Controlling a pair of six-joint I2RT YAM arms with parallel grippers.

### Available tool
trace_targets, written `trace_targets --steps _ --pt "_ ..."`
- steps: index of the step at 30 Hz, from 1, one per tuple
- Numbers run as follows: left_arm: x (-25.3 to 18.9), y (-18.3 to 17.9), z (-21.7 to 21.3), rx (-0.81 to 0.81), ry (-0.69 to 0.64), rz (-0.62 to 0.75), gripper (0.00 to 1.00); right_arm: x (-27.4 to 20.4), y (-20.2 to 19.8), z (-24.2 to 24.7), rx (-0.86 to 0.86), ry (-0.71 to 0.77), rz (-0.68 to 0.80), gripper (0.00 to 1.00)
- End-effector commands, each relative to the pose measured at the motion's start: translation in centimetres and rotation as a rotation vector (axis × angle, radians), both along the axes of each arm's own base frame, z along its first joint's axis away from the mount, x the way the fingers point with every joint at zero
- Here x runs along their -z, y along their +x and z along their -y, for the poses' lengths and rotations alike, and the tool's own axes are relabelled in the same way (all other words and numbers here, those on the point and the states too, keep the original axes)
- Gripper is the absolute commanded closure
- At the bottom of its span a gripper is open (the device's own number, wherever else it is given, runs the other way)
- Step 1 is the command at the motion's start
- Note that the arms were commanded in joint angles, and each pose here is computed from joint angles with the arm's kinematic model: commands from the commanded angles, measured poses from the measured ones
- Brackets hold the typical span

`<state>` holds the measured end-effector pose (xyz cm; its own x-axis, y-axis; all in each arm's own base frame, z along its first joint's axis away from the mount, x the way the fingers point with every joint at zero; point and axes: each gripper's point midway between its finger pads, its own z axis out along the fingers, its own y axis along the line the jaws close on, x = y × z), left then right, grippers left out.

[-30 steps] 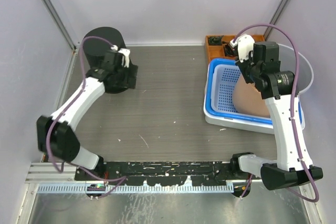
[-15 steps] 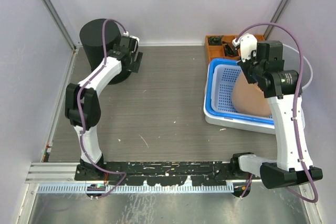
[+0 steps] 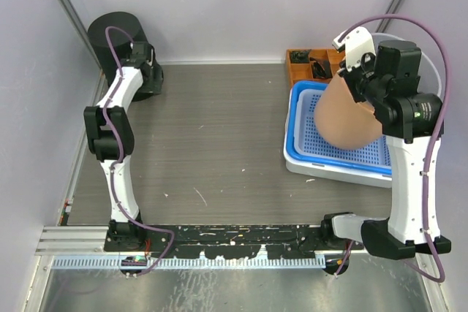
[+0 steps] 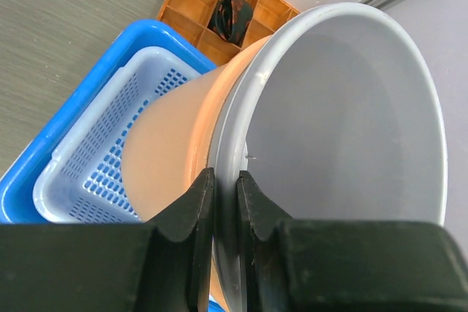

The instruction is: Turn the large container upside down

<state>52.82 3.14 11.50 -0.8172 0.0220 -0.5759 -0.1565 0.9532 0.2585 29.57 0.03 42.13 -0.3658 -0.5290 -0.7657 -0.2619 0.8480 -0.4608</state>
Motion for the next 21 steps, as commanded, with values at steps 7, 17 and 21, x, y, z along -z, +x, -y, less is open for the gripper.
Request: trace_targets --steps 7,17,21 --pt "-3.9 -1.5 2.8 0.027 -0.086 0.049 0.07 -3.9 0.4 2.8 0.045 -0.210 0.148 0.99" --pt "-4.8 -2.9 2.3 0.025 -0.062 0.045 0.06 -10.8 -1.5 4.8 0.130 -0.285 0.299 1.00" --pt "-6.9 -3.6 2.2 0.034 -0.059 0.069 0.05 -14.9 -3.1 4.5 0.139 -0.235 0.463 0.99"
